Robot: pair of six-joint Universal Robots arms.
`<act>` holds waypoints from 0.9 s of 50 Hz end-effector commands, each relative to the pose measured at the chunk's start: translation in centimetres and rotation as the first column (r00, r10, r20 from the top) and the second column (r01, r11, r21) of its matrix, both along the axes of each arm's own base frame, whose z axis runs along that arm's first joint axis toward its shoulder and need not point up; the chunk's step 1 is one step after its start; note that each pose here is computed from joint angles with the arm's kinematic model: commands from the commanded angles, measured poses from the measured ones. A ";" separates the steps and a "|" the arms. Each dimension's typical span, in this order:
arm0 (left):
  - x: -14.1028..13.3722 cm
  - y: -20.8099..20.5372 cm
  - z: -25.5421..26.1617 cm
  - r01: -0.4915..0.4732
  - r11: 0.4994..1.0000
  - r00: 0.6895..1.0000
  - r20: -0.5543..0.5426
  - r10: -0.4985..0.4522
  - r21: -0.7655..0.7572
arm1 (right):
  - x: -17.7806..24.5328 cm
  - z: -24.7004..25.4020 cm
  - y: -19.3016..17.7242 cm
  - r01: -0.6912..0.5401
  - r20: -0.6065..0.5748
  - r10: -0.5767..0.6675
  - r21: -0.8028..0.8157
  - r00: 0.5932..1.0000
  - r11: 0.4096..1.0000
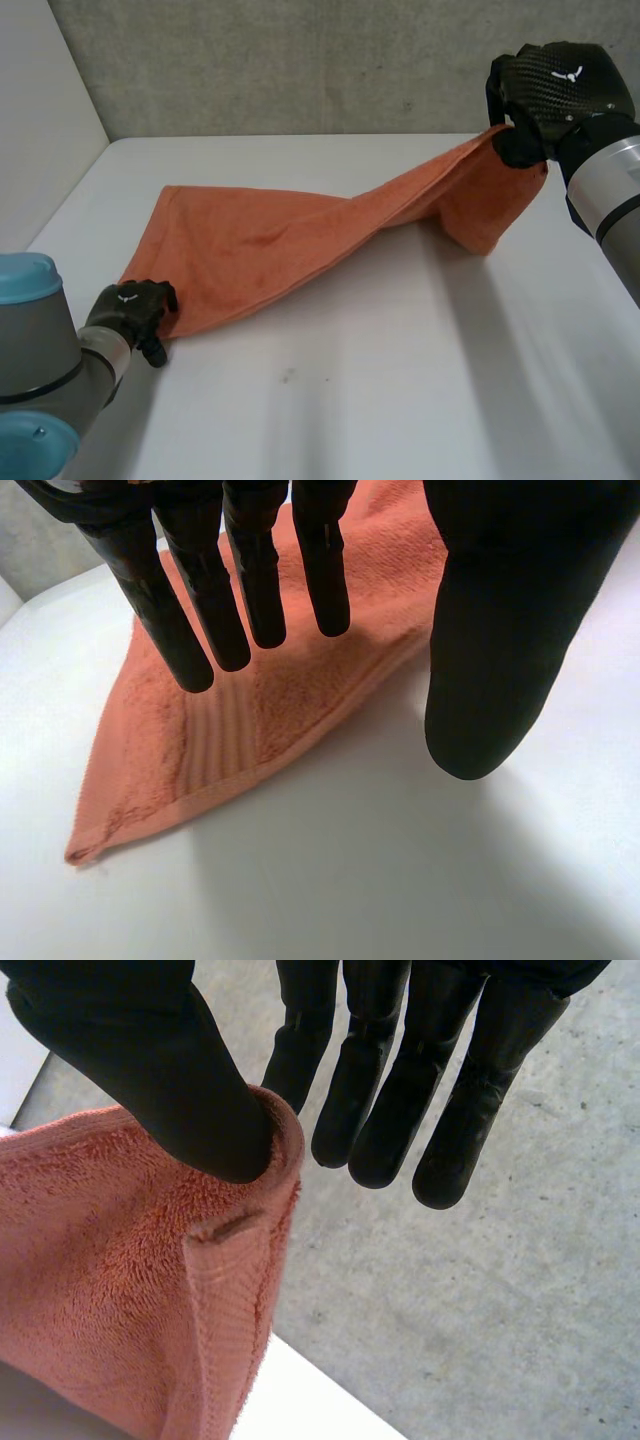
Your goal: Fold the laundry
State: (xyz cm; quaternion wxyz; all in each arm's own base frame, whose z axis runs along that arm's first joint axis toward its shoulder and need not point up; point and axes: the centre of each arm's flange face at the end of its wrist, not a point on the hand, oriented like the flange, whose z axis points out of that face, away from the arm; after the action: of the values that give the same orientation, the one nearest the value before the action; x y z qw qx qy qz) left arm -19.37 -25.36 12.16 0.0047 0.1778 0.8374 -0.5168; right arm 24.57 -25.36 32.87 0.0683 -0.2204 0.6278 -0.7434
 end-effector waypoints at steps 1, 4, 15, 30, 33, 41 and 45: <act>-0.6 0.5 0.0 0.023 1.000 1.000 0.001 -0.023 -0.002 | 0.2 1.4 -0.1 -0.007 0.034 0.007 -0.020 0.999 1.000; -0.6 0.4 0.0 0.023 1.000 1.000 0.000 -0.023 -0.003 | 0.2 1.9 0.0 -0.010 0.037 0.011 -0.022 0.999 1.000; -1.0 -0.8 -0.1 0.021 0.998 1.000 -0.016 -0.022 -0.061 | 0.8 4.3 1.6 -0.043 0.055 0.047 -0.064 0.997 0.997; -3.2 0.4 -0.4 0.086 0.995 0.995 -0.037 -0.088 -0.057 | 0.8 7.1 2.7 -0.042 0.082 0.052 -0.124 0.995 0.991; -3.8 1.2 -0.2 0.105 0.993 0.992 -0.061 -0.109 -0.058 | 0.8 7.4 2.7 -0.041 0.085 0.053 -0.132 0.995 0.990; -4.8 2.1 0.5 0.116 0.991 0.985 -0.120 -0.123 -0.062 | 0.8 8.1 2.7 -0.033 0.095 0.047 -0.151 0.994 0.988; -5.4 2.7 0.4 0.134 0.989 0.980 -0.138 -0.141 -0.057 | 0.8 8.4 2.6 -0.030 0.100 0.047 -0.161 0.994 0.987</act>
State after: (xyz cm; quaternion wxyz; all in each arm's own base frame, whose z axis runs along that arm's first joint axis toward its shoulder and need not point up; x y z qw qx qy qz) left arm -24.05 -23.34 12.57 -0.0688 0.1991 0.8089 -0.5490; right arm 25.36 -22.69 40.87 0.0982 -0.2016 0.5627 -0.7957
